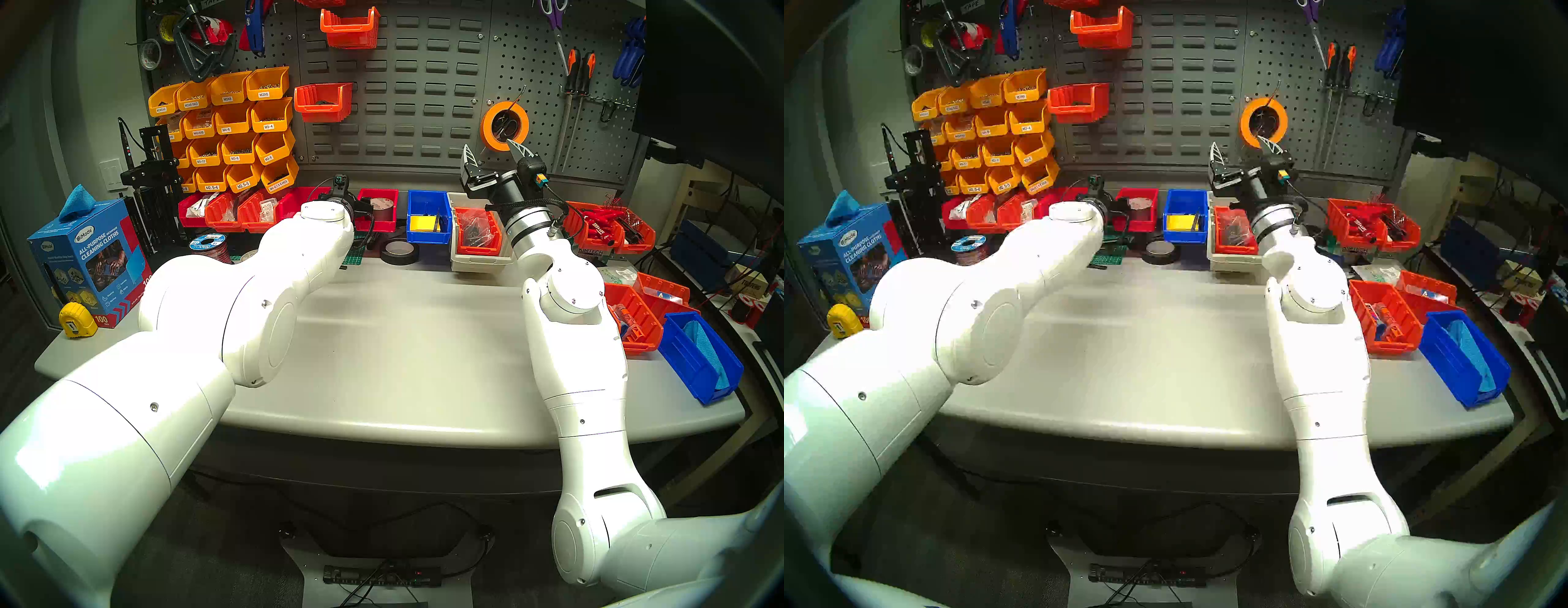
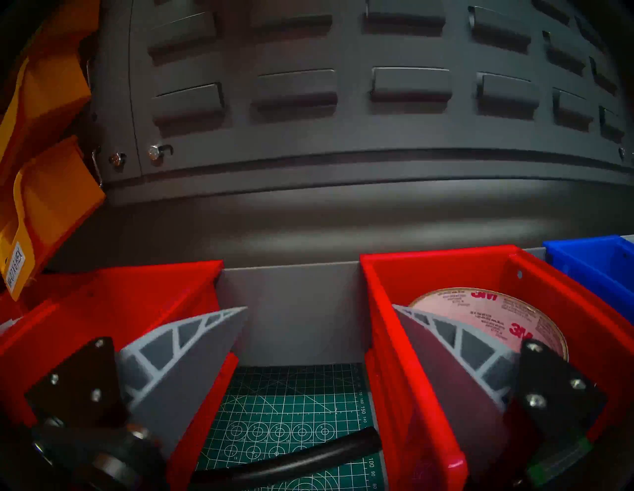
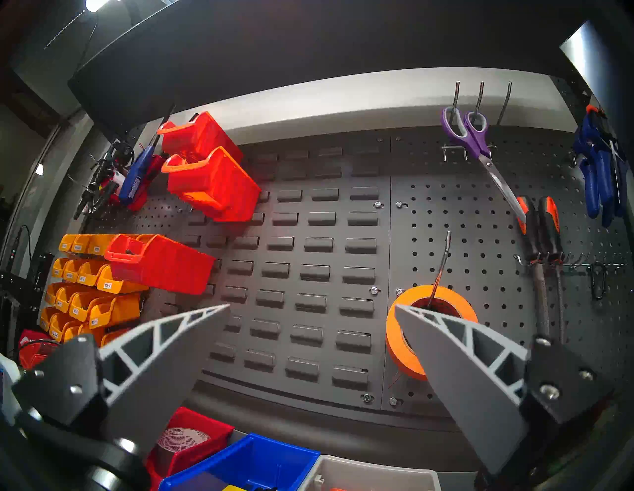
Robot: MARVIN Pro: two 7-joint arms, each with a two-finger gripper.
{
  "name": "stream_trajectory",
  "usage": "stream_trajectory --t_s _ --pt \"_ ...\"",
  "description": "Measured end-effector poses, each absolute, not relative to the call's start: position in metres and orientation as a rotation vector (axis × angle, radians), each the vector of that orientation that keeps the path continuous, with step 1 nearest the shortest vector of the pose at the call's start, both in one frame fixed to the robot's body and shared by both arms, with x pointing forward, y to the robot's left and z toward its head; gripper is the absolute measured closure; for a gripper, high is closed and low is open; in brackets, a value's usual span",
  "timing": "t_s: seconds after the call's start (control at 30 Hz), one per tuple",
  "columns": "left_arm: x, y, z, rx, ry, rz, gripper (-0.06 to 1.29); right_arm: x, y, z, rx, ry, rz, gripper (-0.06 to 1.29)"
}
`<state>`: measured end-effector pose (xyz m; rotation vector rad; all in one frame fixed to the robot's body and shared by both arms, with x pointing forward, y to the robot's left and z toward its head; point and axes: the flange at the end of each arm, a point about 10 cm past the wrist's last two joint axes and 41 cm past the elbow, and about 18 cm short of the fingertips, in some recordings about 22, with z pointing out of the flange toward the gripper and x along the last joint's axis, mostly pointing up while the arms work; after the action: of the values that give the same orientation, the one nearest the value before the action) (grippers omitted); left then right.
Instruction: Hang all the unorganized tool boxes onto the wall
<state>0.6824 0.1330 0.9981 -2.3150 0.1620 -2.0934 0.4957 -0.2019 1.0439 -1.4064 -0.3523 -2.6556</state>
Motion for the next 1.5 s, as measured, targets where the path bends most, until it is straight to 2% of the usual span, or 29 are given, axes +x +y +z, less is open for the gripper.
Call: stream_trajectory --t_s 1.5 --pt "0.679 0.13 0.9907 -2.236 0.211 -2.232 0.13 0.4956 -0.2019 1.0441 -1.406 -0.352 -2.656 -0.02"
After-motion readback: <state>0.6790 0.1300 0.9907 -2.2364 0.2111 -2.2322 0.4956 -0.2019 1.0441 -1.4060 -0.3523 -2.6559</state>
